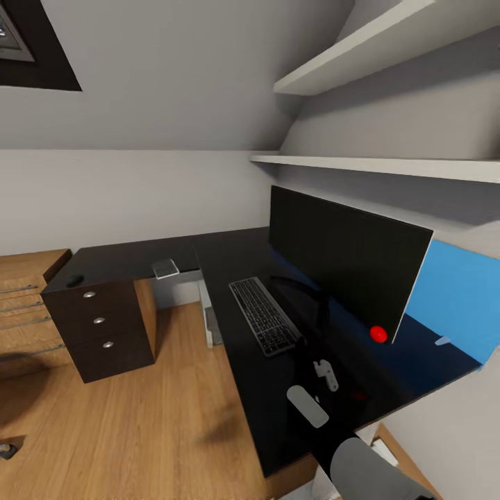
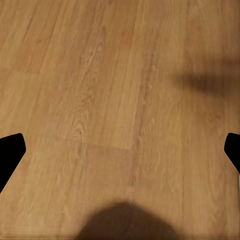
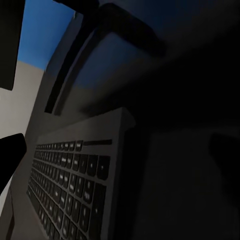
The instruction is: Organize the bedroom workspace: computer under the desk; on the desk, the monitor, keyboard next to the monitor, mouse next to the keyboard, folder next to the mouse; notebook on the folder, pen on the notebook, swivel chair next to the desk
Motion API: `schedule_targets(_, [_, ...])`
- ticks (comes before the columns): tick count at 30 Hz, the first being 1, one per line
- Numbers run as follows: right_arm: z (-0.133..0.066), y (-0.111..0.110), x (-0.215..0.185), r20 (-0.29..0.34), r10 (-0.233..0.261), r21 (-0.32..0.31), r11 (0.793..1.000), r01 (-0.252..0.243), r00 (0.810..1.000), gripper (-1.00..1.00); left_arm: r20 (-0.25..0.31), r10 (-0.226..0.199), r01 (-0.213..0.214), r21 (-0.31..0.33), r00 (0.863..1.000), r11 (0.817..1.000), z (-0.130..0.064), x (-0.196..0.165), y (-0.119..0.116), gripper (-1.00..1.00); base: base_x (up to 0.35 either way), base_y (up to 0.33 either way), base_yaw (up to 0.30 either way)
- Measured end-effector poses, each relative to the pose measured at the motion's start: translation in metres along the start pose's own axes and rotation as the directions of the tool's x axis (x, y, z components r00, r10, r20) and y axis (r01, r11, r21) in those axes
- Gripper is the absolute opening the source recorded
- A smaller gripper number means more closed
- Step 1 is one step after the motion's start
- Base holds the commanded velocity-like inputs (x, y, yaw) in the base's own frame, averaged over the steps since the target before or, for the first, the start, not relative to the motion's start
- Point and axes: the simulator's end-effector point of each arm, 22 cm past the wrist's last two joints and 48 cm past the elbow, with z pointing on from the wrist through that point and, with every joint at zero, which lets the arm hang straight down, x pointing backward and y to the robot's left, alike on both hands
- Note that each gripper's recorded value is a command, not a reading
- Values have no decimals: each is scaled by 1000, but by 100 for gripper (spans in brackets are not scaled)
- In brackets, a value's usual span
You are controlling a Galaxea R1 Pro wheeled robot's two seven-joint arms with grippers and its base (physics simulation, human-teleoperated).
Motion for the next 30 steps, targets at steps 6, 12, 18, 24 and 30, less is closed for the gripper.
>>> schedule_targets(6, [0, 0, 0, 0, -1, 0, 1000, 1, 1000, 100, 0, 0, 0, 0, 1000, 1000, 0, 0, 0, 100, -76, -18, 0])
schedule_targets(12, [0, 0, 0, 0, 0, 1, 1000, 0, 1000, 100, 0, 0, 0, -1, 1000, 1000, 0, 0, 0, 100, -226, -119, 0])
schedule_targets(18, [0, 0, 0, -1, 0, 1, 1000, 0, 1000, 100, 0, 0, 0, -1, 1000, 1000, 0, 0, 1, 100, -264, -189, 0])
schedule_targets(24, [0, -1, 0, 0, 0, 1, 1000, 0, 1000, 100, -1, -1, 1, -1, 1000, 1000, 0, 0, 1, 100, -275, -195, 0])
schedule_targets(30, [1, -1, 0, 0, 1, 1, 1000, -1, 1000, 100, -1, -2, 2, -1, 1000, 1000, 0, 0, 1, 100, -282, -188, 0])
